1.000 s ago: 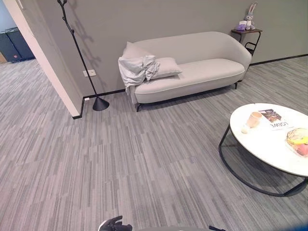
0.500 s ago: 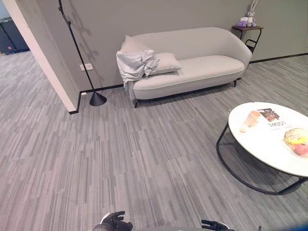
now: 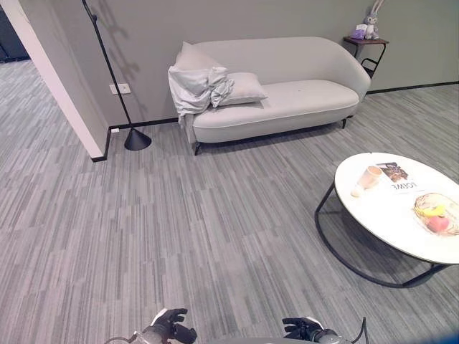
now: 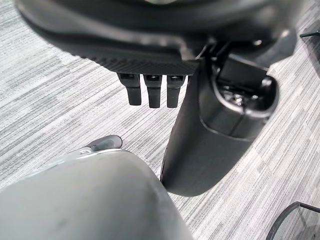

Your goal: Hang the clothes on the sofa on the clothes rack.

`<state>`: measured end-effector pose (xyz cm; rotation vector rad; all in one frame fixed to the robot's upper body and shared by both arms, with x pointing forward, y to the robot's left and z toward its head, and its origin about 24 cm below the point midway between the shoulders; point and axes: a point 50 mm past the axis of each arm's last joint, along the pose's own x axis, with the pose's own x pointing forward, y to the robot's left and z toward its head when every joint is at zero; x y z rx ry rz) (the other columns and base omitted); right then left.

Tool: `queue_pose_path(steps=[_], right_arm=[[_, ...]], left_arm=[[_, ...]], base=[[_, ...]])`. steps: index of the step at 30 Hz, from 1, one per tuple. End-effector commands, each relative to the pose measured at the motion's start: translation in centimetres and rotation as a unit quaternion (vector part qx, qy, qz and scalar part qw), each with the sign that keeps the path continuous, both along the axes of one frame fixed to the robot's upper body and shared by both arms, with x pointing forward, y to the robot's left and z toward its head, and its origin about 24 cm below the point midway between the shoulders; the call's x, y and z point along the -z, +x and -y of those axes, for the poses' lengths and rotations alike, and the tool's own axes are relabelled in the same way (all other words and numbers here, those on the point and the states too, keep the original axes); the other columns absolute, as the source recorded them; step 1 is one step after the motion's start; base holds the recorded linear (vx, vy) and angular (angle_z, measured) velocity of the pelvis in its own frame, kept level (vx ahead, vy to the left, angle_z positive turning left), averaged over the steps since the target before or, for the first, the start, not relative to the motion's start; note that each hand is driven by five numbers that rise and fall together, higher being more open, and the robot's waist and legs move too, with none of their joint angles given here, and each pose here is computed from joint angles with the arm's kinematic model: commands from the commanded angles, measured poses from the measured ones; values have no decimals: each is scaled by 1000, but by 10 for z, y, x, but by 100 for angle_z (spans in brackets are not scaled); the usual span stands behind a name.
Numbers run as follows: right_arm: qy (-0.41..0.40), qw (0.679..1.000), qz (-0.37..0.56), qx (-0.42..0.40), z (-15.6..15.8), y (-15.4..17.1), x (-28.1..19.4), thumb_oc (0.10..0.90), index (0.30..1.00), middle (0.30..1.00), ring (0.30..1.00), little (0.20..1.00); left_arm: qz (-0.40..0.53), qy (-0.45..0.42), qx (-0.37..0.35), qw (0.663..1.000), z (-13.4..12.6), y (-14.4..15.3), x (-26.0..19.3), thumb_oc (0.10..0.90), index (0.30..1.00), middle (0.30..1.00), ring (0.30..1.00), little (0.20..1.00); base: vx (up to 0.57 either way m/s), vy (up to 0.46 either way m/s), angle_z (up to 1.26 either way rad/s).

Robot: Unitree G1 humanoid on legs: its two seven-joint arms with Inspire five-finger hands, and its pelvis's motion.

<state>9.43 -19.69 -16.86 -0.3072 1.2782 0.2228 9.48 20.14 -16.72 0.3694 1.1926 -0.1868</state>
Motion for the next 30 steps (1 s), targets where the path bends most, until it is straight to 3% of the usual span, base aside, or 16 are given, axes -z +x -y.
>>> queue_pose_path(steps=[1, 6, 13, 17, 18, 19, 22, 24, 30], right_arm=[[8, 998, -37, -44, -17, -13, 5, 800, 900, 900, 900, 900], [19, 999, -29, 12, -11, -10, 4, 800, 900, 900, 900, 900], [37, 987, -19, 157, 6, -11, 2, 800, 900, 900, 900, 900], [37, 987, -19, 157, 6, -11, 2, 800, 900, 900, 900, 900], [62, 969, -11, 239, 8, -14, 2, 800, 900, 900, 900, 900], [88, 927, -19, 365, 6, -36, 6, 800, 900, 900, 900, 900], [57, 939, -34, 337, 13, -46, 6, 800, 900, 900, 900, 900], [21, 951, -77, 297, 18, -62, 7, 800, 900, 900, 900, 900], [17, 953, -121, 277, 15, -81, 8, 800, 900, 900, 900, 900]], left_arm=[[-40, 28, 44, 998, -6, -17, 3, 800, 900, 900, 900, 900], [-39, 31, 54, 997, -9, -14, 2, 800, 900, 900, 900, 900], [-40, 25, 21, 999, -13, -14, 2, 800, 900, 900, 900, 900], [-40, 24, 21, 999, -13, -14, 2, 800, 900, 900, 900, 900], [-41, 20, 10, 999, -13, -15, 2, 800, 900, 900, 900, 900], [-89, 17, 30, 995, -10, -38, 6, 800, 900, 900, 900, 900], [-92, 18, 52, 994, -7, -41, 7, 800, 900, 900, 900, 900], [-71, 12, 69, 995, 0, -26, 6, 800, 900, 900, 900, 900], [-65, 1, 69, 995, 3, -20, 5, 800, 900, 900, 900, 900]], base=[[1, 42, 0], [-3, 58, 1], [0, 149, -2], [7, 66, 2], [221, 258, -3], [425, 183, -5], [416, -112, -24], [431, -126, 28], [526, -173, 48]])
